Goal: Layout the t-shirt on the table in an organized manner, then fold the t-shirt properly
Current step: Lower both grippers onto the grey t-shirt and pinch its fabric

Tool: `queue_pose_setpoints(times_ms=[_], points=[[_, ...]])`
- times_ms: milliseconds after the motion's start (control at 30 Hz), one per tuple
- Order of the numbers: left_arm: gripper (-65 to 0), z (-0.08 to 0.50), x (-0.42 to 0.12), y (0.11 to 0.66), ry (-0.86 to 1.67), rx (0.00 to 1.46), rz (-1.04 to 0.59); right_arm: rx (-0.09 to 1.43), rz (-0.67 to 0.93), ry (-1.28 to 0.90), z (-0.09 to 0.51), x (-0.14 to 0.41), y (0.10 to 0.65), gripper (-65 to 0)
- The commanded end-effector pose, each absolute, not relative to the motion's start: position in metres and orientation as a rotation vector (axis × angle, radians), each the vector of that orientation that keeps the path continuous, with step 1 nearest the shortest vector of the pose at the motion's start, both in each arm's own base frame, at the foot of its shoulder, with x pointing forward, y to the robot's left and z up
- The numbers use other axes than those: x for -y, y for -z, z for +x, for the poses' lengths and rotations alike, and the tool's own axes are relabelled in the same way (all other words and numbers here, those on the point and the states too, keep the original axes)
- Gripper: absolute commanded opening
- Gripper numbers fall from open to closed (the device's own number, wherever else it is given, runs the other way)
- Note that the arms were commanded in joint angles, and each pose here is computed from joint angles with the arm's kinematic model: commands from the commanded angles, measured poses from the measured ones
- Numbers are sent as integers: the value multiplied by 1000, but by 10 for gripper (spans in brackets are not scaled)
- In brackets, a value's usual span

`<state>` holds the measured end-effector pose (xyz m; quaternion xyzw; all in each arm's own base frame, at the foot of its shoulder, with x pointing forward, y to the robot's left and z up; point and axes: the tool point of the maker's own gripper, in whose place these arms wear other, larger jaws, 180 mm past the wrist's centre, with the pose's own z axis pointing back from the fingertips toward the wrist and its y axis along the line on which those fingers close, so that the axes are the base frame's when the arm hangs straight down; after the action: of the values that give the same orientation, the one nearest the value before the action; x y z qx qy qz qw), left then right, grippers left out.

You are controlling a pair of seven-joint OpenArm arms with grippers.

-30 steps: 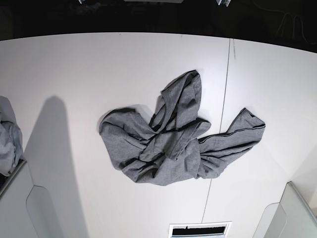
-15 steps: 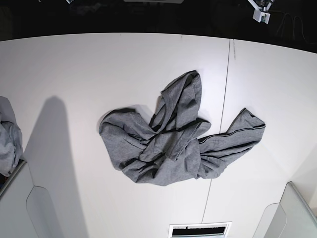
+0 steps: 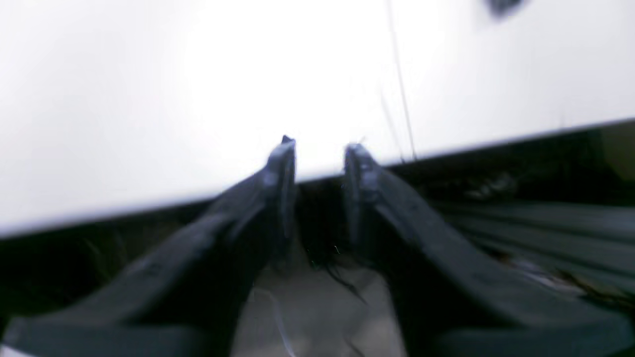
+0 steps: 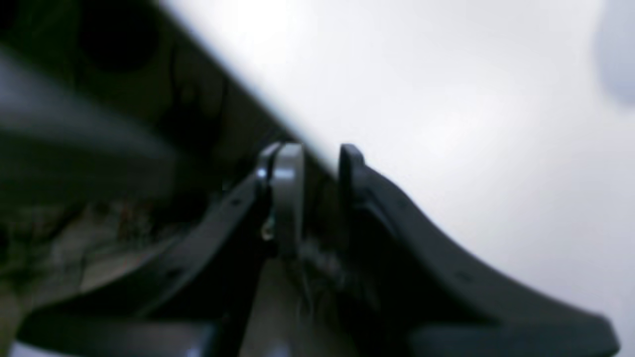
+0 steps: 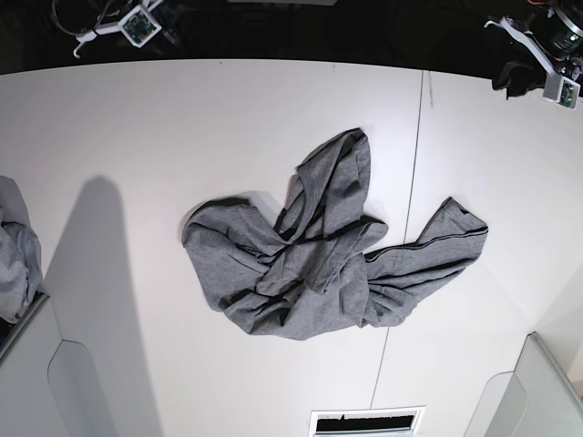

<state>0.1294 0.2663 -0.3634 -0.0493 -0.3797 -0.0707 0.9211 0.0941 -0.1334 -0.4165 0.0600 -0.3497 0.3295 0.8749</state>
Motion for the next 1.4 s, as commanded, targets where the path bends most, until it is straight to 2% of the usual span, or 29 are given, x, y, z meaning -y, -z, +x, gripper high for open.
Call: queue_pose_setpoints(times_ms=[0,67,167,267,333,500,667,767,967,1367], points=[[-368,142,-270,351,167,824,-91,795,121,-675,114,132,406,-522],[-325,161,-278,344,179,862,-64,866,130,-637,145,128,396,-522],[-320,191,-287,333,205,919,-40,956,153,-577,187,117,380,-509],[-320,221,-290,331,235,952,-44,1034,232,-512,220,97,364,-425],[-320,241,-287,336,266,958,-54,1073,270,-463,238,87,359,-396],[-319,293,-284,356,327,954,-26,1070,345,-378,264,60,377,-395],[-312,330,-272,373,399,942,-26,1005,426,-327,268,25,405,-309],[-252,349,-263,379,438,941,-26,991,465,-334,269,1,410,-309],[-250,382,-263,384,496,960,62,967,496,-349,267,-33,417,-309],[-250,396,-230,414,636,915,67,957,541,-315,268,-59,416,-309]])
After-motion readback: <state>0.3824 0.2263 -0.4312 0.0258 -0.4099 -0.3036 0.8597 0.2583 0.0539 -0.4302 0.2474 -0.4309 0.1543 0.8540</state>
